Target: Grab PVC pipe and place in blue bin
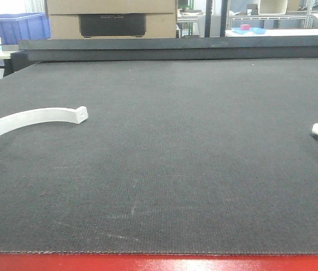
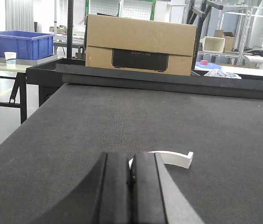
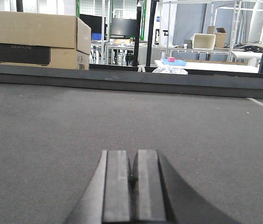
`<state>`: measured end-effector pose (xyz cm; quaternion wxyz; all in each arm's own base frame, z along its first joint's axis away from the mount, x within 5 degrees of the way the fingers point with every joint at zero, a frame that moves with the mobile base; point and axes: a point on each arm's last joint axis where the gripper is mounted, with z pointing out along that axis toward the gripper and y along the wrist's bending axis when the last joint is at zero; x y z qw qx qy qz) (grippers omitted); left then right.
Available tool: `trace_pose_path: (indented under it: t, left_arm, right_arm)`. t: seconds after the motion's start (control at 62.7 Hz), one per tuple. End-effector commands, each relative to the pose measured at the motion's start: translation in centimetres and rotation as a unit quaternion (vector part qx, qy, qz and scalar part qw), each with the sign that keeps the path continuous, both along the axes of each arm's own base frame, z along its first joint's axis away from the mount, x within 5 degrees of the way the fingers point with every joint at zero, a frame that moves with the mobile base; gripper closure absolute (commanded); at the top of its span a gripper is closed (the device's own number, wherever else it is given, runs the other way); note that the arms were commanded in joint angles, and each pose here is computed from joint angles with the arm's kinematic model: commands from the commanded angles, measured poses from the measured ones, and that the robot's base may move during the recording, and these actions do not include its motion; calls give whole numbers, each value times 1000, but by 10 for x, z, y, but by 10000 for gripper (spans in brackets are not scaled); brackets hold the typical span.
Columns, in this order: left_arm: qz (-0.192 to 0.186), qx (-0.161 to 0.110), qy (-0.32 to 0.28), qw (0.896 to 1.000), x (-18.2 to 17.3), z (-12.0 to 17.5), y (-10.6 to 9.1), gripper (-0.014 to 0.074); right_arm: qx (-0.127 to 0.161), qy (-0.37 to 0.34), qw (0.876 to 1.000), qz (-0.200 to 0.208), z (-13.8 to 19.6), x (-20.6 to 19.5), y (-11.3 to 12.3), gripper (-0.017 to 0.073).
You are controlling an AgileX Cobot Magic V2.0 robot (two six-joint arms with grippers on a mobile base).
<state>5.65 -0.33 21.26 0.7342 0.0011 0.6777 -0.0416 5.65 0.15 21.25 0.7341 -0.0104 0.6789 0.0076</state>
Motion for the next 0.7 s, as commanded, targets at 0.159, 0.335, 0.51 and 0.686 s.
trace_pose_path:
  t: [0.159,0.335,0.51,0.686]
  left_arm:
    - [2,-1,-13,1000,-1,2,0,704]
    - [2,0,-13,1000,-1,2,0,704]
    - [2,0,-13,1000,-1,2,0,704]
    - [2,0,-13,1000,-1,2,0,704]
  right_arm:
    - [-4,-9,1000,0,1,0,0,727]
    - [-4,-9,1000,0,1,0,0,727]
    - [-4,-9,1000,0,1,0,0,727]
    - [-4,-9,1000,0,1,0,0,727]
